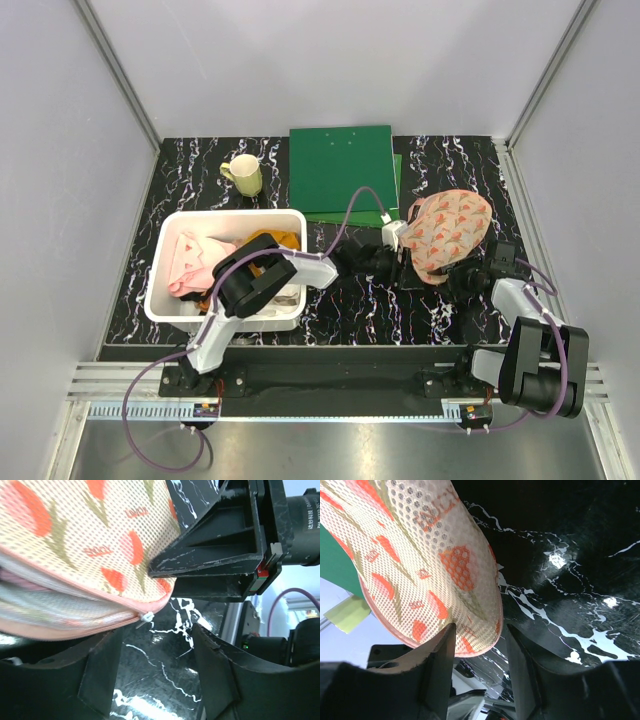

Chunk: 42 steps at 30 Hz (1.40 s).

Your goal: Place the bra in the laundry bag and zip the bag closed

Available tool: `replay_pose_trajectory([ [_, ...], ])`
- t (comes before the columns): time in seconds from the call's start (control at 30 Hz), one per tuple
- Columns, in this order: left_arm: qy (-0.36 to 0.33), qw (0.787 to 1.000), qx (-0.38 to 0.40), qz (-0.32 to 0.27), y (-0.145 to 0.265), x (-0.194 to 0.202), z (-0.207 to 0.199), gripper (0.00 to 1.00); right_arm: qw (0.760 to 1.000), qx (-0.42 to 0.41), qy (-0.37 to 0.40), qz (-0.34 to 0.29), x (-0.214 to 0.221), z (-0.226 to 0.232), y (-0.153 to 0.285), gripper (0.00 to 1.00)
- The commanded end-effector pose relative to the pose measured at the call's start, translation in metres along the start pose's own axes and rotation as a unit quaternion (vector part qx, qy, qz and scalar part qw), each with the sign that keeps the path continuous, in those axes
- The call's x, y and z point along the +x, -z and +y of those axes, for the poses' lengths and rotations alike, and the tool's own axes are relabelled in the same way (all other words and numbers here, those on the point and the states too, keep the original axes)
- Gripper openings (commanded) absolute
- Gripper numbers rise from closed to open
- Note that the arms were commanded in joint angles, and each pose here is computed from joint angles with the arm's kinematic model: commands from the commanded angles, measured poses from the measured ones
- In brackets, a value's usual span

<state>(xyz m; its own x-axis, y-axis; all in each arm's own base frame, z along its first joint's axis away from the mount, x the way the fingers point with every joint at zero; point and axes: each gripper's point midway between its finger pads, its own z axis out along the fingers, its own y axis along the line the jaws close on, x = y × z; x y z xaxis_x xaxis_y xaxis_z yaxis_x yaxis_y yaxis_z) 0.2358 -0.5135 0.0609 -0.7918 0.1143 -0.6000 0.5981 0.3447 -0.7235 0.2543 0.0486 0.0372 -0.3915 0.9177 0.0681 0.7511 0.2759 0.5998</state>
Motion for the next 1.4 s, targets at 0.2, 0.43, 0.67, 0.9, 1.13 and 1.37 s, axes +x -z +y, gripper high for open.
replay_pose_trajectory([
  [0.2, -0.007, 0.998, 0.061, -0.034, -0.007, -0.025, -0.033, 0.46, 1.000, -0.022, 0.006, -0.003, -0.004, 0.017, 0.003, 0.51],
  [0.43, 0.004, 0.998, 0.045, -0.034, -0.012, -0.028, -0.030, 0.38, 1.000, -0.019, 0.007, -0.003, -0.004, 0.014, 0.002, 0.50],
  [0.67, 0.027, 0.999, 0.005, -0.027, -0.014, -0.024, -0.014, 0.43, 1.000, -0.020, 0.007, -0.006, -0.005, 0.015, 0.003, 0.49],
  [0.9, 0.051, 0.998, -0.029, -0.025, -0.013, -0.021, -0.003, 0.52, 1.000, -0.019, 0.008, -0.005, -0.006, 0.016, 0.002, 0.49],
  [1.13, 0.047, 0.998, -0.024, -0.037, -0.013, -0.027, -0.004, 0.39, 1.000, -0.018, 0.009, -0.003, -0.005, 0.015, 0.001, 0.49],
  [1.37, 0.044, 0.998, -0.013, -0.046, -0.011, -0.034, -0.012, 0.27, 1.000, -0.016, 0.012, -0.003, -0.006, 0.016, 0.001, 0.48],
])
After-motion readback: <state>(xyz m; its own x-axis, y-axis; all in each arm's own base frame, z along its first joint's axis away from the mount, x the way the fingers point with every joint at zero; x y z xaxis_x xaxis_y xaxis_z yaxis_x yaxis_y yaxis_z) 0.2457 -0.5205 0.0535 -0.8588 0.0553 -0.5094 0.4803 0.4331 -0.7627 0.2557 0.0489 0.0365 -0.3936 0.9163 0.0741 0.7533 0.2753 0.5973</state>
